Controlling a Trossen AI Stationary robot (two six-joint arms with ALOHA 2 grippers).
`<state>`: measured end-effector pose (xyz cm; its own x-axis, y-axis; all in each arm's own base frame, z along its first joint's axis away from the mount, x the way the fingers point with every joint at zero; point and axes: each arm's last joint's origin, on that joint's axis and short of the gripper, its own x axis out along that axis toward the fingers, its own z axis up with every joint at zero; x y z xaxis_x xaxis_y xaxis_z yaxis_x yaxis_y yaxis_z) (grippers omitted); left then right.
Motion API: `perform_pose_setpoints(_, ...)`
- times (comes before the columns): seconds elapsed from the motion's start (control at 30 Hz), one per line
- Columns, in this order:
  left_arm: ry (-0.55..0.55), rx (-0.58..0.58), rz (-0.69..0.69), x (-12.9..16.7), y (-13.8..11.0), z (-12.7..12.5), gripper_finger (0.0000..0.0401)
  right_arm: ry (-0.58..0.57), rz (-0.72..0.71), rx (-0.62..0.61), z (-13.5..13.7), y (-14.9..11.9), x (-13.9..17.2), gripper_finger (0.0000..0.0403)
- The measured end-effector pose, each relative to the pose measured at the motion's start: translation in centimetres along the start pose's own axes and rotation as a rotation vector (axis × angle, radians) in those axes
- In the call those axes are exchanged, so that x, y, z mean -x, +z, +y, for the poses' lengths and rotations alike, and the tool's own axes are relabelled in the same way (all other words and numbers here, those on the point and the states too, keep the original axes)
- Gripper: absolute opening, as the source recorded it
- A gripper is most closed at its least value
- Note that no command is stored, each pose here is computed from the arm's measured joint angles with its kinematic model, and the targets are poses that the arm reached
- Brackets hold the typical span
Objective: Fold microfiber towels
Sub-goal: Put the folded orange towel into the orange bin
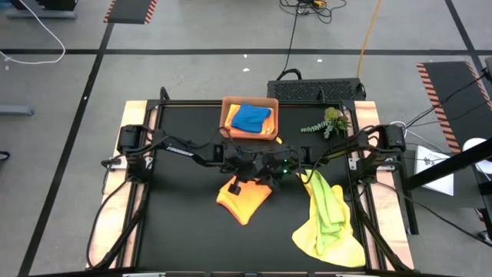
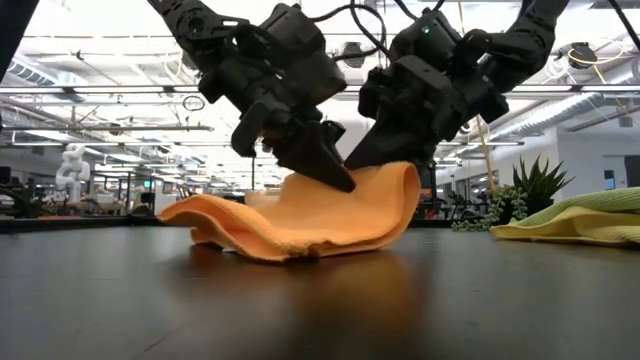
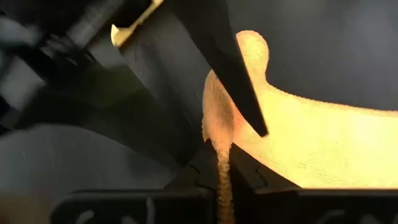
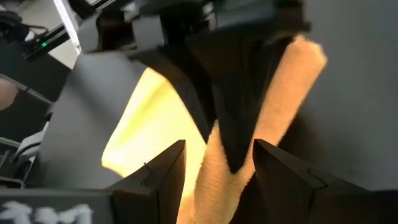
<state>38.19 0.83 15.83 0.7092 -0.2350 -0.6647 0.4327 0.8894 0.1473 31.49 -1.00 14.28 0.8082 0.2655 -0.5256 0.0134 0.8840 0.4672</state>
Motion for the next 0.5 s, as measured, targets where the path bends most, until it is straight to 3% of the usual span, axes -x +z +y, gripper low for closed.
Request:
perform_pose_setpoints(0.33, -0.004, -0.002, -0.002, 0.01, 0.38, -0.06, 0.0025, -0.017, 0.022, -0.002, 0.2, -0.35, -0.11, 0.0174)
perform_pose_setpoints(0.5, -0.014, 0.004, 0.01, -0.05, 0.37, -0.36, 0.0014, -0.05, 0.059, 0.014, -0.02, -0.76, -0.09, 0.0139)
